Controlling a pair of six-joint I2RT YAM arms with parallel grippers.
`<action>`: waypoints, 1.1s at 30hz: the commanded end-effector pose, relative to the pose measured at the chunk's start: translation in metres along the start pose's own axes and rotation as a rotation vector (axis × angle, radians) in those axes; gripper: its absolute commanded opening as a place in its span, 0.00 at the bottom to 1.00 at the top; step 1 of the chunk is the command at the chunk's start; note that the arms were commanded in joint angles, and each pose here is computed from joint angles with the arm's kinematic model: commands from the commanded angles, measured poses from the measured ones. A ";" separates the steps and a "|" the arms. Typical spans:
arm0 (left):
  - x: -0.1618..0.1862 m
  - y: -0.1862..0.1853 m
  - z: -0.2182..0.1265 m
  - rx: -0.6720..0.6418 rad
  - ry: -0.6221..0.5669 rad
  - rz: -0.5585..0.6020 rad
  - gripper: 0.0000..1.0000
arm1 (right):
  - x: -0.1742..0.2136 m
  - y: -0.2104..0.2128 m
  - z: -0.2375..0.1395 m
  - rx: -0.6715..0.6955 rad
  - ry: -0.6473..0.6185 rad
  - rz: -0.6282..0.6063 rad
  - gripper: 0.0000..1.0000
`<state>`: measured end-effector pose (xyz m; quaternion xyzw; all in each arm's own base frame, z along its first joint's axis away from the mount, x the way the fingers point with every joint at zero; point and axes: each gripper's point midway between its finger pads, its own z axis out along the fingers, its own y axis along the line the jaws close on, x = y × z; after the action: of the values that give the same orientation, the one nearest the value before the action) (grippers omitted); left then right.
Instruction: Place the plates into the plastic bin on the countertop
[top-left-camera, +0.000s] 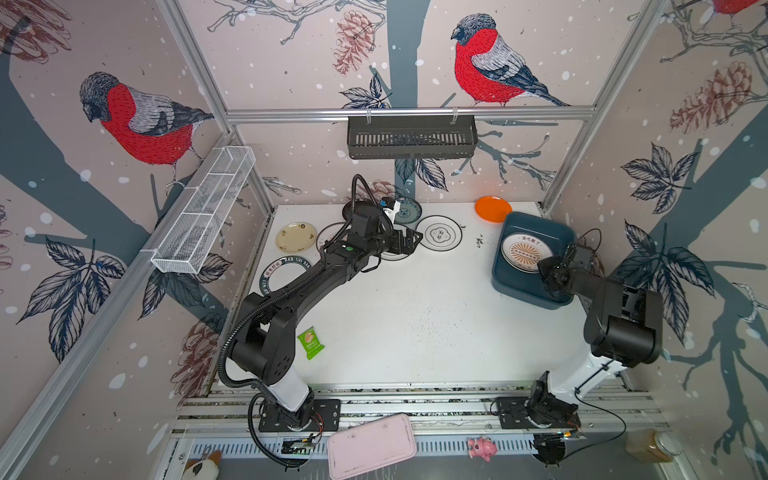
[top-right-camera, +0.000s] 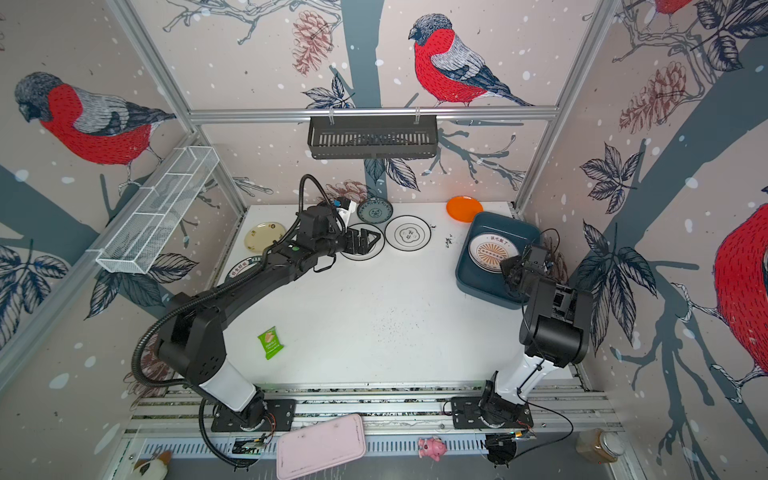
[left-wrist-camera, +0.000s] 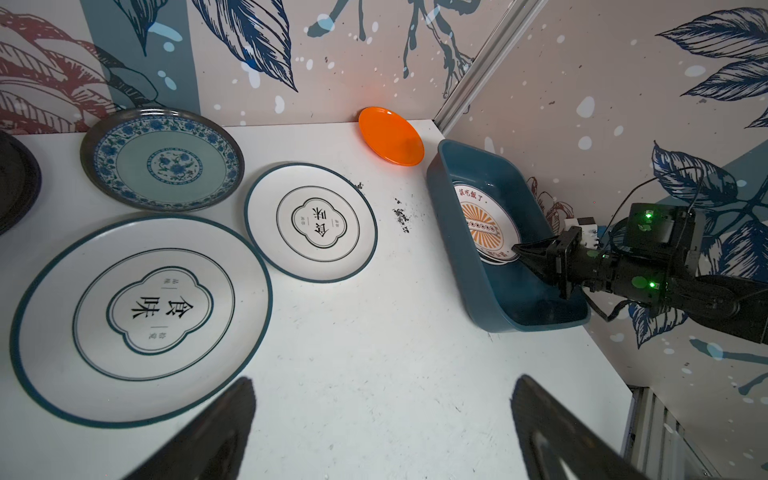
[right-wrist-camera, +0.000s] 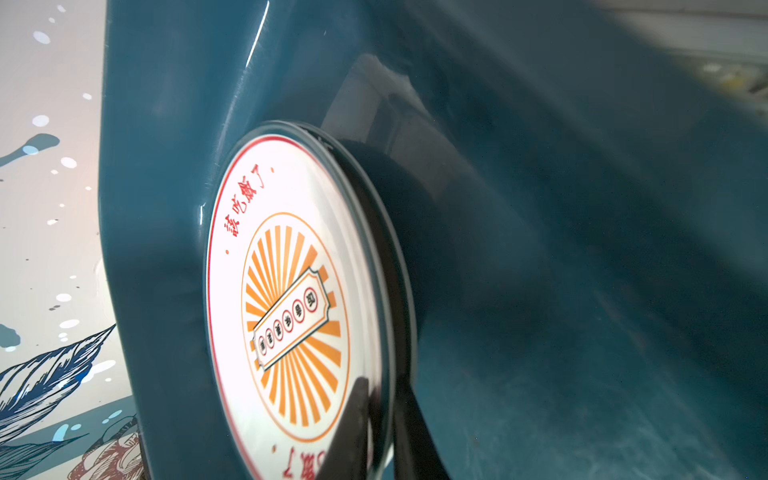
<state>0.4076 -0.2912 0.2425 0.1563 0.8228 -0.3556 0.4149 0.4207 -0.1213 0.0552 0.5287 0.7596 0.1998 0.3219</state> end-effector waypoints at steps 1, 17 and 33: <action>-0.010 -0.001 -0.007 -0.005 -0.052 -0.003 0.96 | 0.002 -0.010 0.000 0.054 0.010 -0.027 0.17; -0.001 0.030 -0.042 -0.166 -0.051 -0.044 0.96 | -0.007 0.020 -0.022 0.041 -0.011 -0.110 0.57; 0.000 0.155 -0.180 -0.609 -0.370 -0.164 0.96 | 0.062 0.140 -0.085 -0.306 -0.030 -0.505 1.00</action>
<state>0.3876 -0.0755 0.2377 -0.0788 0.8340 -0.1618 0.5217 0.4381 -0.0179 0.1737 0.3005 0.8273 0.2163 0.4224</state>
